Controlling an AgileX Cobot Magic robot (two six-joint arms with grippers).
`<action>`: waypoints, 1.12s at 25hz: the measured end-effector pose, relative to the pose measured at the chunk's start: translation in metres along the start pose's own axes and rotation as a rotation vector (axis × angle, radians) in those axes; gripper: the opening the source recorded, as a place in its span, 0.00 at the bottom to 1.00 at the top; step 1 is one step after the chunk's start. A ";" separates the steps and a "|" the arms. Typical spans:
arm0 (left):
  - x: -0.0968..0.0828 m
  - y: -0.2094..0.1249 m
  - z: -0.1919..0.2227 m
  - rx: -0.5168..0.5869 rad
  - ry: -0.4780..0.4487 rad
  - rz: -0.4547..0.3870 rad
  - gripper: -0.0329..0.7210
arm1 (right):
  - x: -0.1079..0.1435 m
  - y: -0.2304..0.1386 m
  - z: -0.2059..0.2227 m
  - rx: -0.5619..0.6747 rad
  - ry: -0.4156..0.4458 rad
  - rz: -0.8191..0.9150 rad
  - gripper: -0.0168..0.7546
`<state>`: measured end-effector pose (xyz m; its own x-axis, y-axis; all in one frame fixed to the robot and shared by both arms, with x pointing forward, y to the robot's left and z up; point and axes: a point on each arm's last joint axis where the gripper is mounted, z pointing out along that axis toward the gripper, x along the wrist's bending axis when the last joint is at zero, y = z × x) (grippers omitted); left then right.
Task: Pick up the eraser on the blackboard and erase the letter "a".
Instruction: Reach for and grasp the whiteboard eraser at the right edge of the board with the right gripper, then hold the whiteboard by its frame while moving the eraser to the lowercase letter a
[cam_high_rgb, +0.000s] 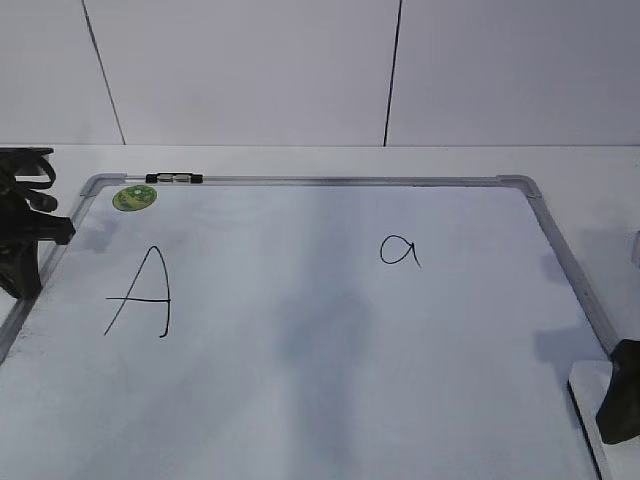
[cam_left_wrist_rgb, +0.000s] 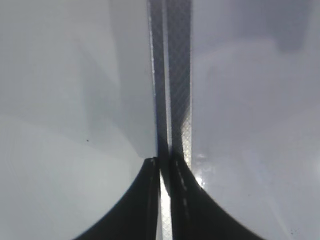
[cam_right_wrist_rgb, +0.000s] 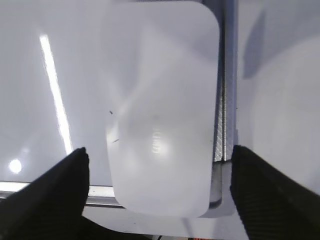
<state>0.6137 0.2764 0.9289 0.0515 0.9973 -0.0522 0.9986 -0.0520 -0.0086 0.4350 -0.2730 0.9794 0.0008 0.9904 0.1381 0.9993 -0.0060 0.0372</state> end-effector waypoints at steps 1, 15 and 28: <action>0.000 0.000 0.000 0.000 0.000 0.000 0.06 | 0.002 0.001 0.003 0.009 0.000 -0.012 0.90; 0.000 0.000 0.000 0.000 0.000 0.000 0.06 | 0.007 0.021 0.026 0.072 -0.030 -0.016 0.90; 0.000 0.000 0.000 0.000 0.000 0.000 0.06 | 0.003 0.023 0.027 0.066 -0.078 -0.014 0.90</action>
<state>0.6137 0.2764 0.9289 0.0515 0.9973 -0.0522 0.9986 -0.0520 -0.0086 0.4595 -0.2665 0.9541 -0.0125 0.9981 0.0601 0.9995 0.0142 -0.0276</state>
